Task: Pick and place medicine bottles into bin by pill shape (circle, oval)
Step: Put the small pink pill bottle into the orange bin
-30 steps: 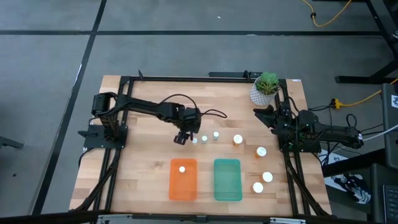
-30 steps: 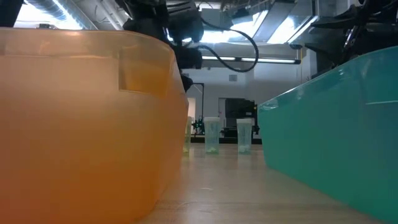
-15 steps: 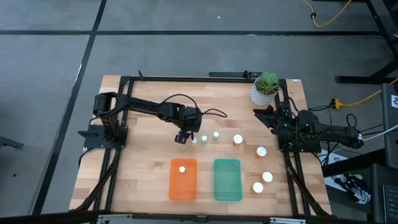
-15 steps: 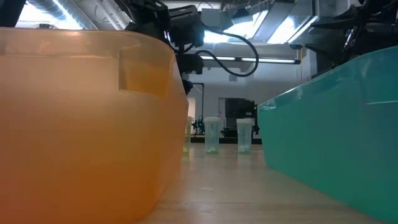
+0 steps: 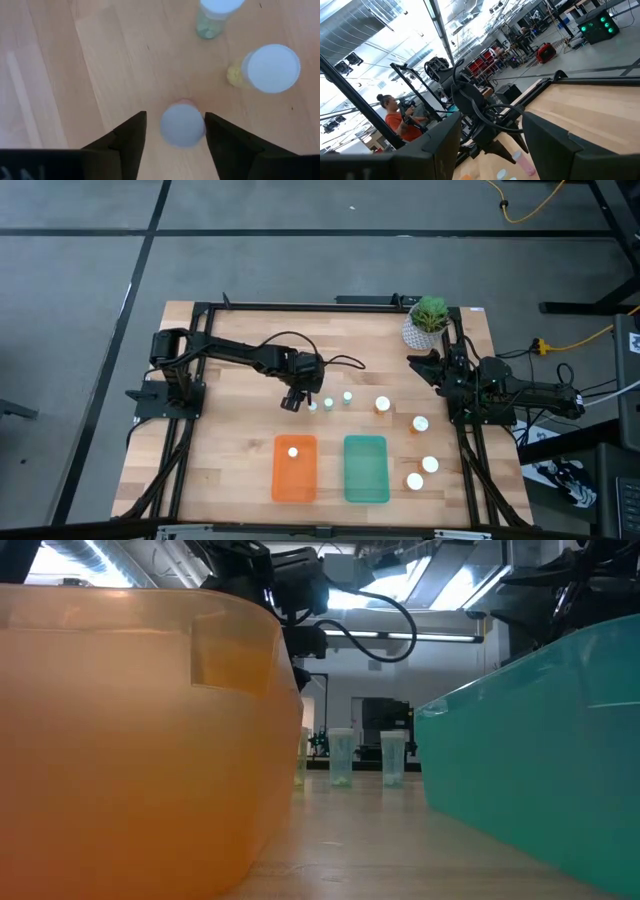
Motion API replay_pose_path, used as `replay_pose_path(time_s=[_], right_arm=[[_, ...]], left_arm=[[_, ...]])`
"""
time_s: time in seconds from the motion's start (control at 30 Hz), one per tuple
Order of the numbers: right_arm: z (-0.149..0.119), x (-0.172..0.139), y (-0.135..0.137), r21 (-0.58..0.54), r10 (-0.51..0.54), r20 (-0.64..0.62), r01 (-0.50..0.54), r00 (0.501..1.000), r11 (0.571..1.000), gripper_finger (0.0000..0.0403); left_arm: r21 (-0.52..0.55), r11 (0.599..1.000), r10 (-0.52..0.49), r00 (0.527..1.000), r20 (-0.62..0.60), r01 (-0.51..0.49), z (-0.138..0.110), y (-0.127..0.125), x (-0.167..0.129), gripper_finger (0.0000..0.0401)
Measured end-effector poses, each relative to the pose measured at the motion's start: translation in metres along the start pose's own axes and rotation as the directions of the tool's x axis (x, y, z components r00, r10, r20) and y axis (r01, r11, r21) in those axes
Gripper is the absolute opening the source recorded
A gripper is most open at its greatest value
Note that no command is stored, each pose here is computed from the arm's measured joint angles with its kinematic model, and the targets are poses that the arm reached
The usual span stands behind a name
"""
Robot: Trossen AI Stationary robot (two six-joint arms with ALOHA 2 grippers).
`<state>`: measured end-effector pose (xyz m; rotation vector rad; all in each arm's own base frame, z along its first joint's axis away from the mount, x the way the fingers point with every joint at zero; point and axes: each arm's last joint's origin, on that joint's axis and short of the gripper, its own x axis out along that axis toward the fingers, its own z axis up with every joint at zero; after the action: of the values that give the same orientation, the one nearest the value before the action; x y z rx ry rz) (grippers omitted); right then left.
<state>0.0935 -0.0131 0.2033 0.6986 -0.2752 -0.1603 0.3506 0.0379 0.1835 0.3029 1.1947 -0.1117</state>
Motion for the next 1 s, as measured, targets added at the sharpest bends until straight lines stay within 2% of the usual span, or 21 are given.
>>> replay_pose_path(time_s=[0.37,0.5,0.67,0.83,1.0], right_arm=[[0.0,0.0,0.0,-0.001,-0.001,-0.001,0.001,1.0,1.0,0.0213],[0.0,0.0,0.0,-0.001,-0.003,-0.002,0.003,1.0,1.0,0.0213],[-0.001,0.0,-0.001,-0.004,-0.011,-0.012,0.011,1.0,1.0,0.0213],[-0.002,0.0,-0.002,-0.005,-0.019,-0.022,0.019,1.0,1.0,0.0213],[-0.002,0.0,-0.002,-0.005,-0.02,-0.023,0.02,1.0,1.0,0.0213]], left_arm=[[-0.023,1.0,0.017,1.0,-0.005,-0.018,0.0,0.001,-0.003,0.0135],[-0.027,0.996,0.082,0.997,0.003,-0.082,0.007,0.006,-0.03,0.0126],[-0.141,0.99,0.03,0.998,0.052,-0.022,0.015,0.006,-0.07,0.0126],[-0.273,0.961,-0.035,0.998,0.046,0.046,0.019,-0.016,-0.098,0.0125],[-0.334,0.938,-0.068,0.994,0.089,0.094,0.031,-0.058,-0.113,0.0124]])
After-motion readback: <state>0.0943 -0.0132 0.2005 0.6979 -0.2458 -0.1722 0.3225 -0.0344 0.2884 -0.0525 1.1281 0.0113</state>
